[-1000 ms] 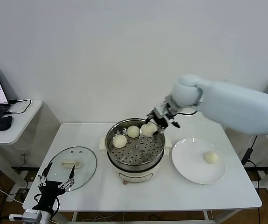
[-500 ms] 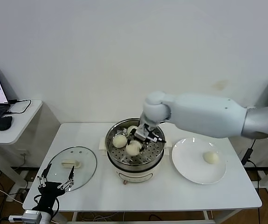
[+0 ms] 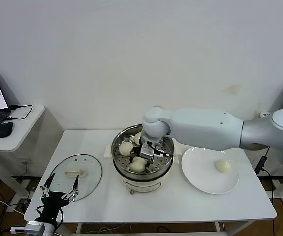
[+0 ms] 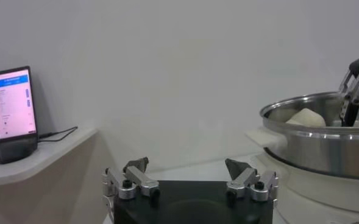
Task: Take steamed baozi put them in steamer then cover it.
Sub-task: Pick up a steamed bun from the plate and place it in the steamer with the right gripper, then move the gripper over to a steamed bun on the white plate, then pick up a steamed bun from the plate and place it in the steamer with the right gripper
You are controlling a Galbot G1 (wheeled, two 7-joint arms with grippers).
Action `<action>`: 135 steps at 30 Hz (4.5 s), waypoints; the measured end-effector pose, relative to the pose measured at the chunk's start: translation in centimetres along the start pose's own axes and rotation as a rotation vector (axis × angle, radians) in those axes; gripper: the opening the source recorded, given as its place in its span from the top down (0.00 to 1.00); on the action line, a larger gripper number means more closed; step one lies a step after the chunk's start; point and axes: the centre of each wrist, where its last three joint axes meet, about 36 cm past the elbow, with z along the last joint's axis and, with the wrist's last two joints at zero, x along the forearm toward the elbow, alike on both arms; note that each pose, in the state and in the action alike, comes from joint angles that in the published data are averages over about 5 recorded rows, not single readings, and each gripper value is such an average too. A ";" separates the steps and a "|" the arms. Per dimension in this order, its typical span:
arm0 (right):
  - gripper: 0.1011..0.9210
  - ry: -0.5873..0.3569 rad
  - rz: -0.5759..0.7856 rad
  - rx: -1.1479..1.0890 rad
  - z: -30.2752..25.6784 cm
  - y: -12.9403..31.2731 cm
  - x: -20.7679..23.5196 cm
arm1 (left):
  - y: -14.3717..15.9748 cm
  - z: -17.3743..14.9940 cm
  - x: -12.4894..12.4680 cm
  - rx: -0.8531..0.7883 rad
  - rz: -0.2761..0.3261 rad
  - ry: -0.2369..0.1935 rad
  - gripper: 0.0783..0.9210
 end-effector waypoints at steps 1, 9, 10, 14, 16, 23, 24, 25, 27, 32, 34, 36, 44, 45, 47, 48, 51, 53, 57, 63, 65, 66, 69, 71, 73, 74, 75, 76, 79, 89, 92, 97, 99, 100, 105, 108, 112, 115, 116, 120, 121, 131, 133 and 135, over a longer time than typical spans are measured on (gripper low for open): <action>0.21 0.002 0.000 0.006 0.0 0.0 0.1 | 0.0 0.0 0.0 0.000 0.000 0.000 0.12; 0.12 0.037 0.021 -0.009 0.5 0.1 3.8 | 0.2 -0.2 -0.2 -0.004 0.002 -0.008 0.12; 0.12 0.044 0.024 -0.024 0.6 0.3 4.5 | 0.2 -0.2 -0.3 -0.004 0.003 -0.009 0.12; 0.12 0.085 0.032 -0.122 1.4 1.7 7.4 | 0.3 -0.3 -0.3 -0.004 0.004 -0.011 0.12; 0.12 0.109 0.034 -0.197 1.9 3.1 8.7 | 0.4 -0.4 -0.3 -0.005 0.006 -0.013 0.12; 0.12 0.188 0.062 -0.539 4.0 10.3 12.0 | 0.3 -0.5 -0.5 -0.012 0.019 -0.018 0.12; 0.12 0.198 0.067 -0.592 4.3 11.7 12.3 | 0.3 -0.5 -0.5 -0.013 0.021 -0.018 0.12; 0.12 0.208 0.072 -0.643 4.5 13.0 12.5 | 0.3 -0.5 -0.6 -0.014 0.022 -0.018 0.12; 0.12 0.224 0.078 -0.742 5.0 15.9 12.8 | 0.3 -0.5 -0.6 -0.017 0.025 -0.016 0.12; 0.12 0.255 0.075 -0.948 5.5 22.9 12.6 | 0.4 -0.3 -0.6 -0.022 0.028 -0.011 0.12; 0.12 0.265 0.070 -1.014 5.6 25.4 12.2 | 0.3 -0.3 -0.5 -0.023 0.029 -0.009 0.12; 0.12 0.273 0.065 -1.069 5.6 27.6 11.6 | 0.3 -0.4 -0.4 -0.024 0.029 -0.010 0.12; 0.12 0.296 0.025 -1.220 5.5 34.4 8.1 | 0.0 -0.6 0.0 -0.024 0.029 -0.010 0.12; 0.12 0.301 0.020 -1.234 5.6 35.1 7.7 | 0.0 -0.6 0.0 -0.024 0.029 -0.010 0.12; 0.12 0.311 0.009 -1.259 5.7 36.5 7.0 | 0.0 -0.6 0.1 -0.024 0.028 -0.009 0.12; 0.12 0.316 0.004 -1.269 5.8 37.1 6.6 | -0.1 -0.6 0.2 -0.024 0.027 -0.009 0.12; 0.12 0.332 -0.007 -1.295 6.1 38.6 5.5 | 0.0 -0.6 0.3 -0.025 0.025 -0.006 0.12; 0.12 0.342 -0.011 -1.308 6.3 39.4 4.9 | 0.0 -0.6 0.4 -0.025 0.023 -0.005 0.12; 0.12 0.354 -0.017 -1.330 7.0 40.5 3.4 | -0.1 -0.6 0.5 -0.023 0.020 -0.004 0.12; 0.12 0.354 -0.019 -1.355 8.0 41.1 1.0 | 0.0 -0.6 0.5 -0.024 0.015 -0.002 0.12; 0.12 0.351 -0.019 -1.362 8.3 41.0 0.2 | 0.1 -0.5 0.5 -0.025 0.013 -0.001 0.12; 0.12 0.349 -0.019 -1.365 8.4 41.0 -0.2 | 0.1 -0.5 0.5 -0.025 0.013 -0.001 0.12; 0.12 0.345 -0.022 -1.370 8.8 40.7 -1.2 | 0.1 -0.4 0.5 -0.025 0.012 0.001 0.12; 0.13 0.343 -0.025 -1.374 9.0 40.5 -1.8 | 0.1 -0.4 0.4 -0.024 0.011 0.001 0.12; 0.14 0.343 -0.029 -1.377 9.1 40.4 -2.3 | 0.1 -0.3 0.4 -0.024 0.010 0.003 0.12; 0.15 0.344 -0.031 -1.379 9.2 40.4 -2.5 | 0.2 -0.3 0.4 -0.024 0.010 0.003 0.12; 0.16 0.345 -0.033 -1.381 9.2 40.4 -2.7 | 0.2 -0.2 0.4 -0.024 0.010 0.004 0.12; 0.18 0.346 -0.036 -1.384 9.2 40.4 -3.0 | 0.2 -0.2 0.4 -0.024 0.010 0.005 0.12; 0.22 0.348 -0.043 -1.391 9.2 40.4 -3.5 | 0.2 -0.1 0.3 -0.024 0.010 0.007 0.12; 0.35 0.341 -0.038 -1.394 9.4 39.8 -4.3 | 0.2 -0.1 0.2 -0.024 0.011 0.004 0.12; 0.37 0.340 -0.036 -1.395 9.5 39.7 -4.1 | 0.2 -0.1 0.2 -0.023 0.011 0.004 0.12; 0.40 0.346 -0.029 -1.393 9.6 39.3 -2.8 | 0.2 -0.2 0.1 -0.022 0.011 0.000 0.12; 0.41 0.348 -0.025 -1.393 9.6 39.1 -2.1 | 0.2 -0.2 0.1 -0.022 0.011 -0.001 0.12; 0.41 0.349 -0.022 -1.392 9.6 39.0 -1.7 | 0.2 -0.2 0.0 -0.022 0.011 -0.002 0.12; 0.42 0.358 0.009 -1.389 9.5 38.0 1.2 | 0.2 -0.4 -0.1 -0.024 0.013 -0.009 0.12; 0.42 0.364 0.042 -1.385 9.5 37.0 3.5 | 0.2 -0.6 -0.2 -0.024 0.016 -0.013 0.12; 0.42 0.361 0.101 -1.370 9.4 34.6 6.8 | 0.2 -0.8 -0.3 -0.025 0.019 -0.017 0.12; 0.41 0.349 0.150 -1.352 9.2 31.9 9.3 | 0.2 -0.9 -0.3 -0.026 0.021 -0.021 0.12; 0.41 0.343 0.165 -1.344 9.1 31.0 10.2 | 0.2 -0.9 -0.4 -0.026 0.022 -0.022 0.12; 0.41 0.318 0.222 -1.315 8.5 26.8 13.3 | 0.1 -1.0 -0.5 -0.021 0.024 -0.027 0.12; 0.41 0.309 0.234 -1.308 8.3 25.7 13.9 | 0.1 -1.0 -0.5 -0.021 0.024 -0.028 0.12; 0.40 0.192 0.283 -1.298 5.6 15.5 15.5 | 0.3 -1.5 -0.5 -0.028 0.024 -0.040 0.12; 0.40 0.173 0.283 -1.311 5.1 14.0 15.1 | 0.2 -1.6 -0.5 -0.025 0.023 -0.042 0.12; 0.40 0.159 0.280 -1.322 4.7 12.6 14.5 | 0.1 -1.7 -0.5 -0.023 0.022 -0.044 0.12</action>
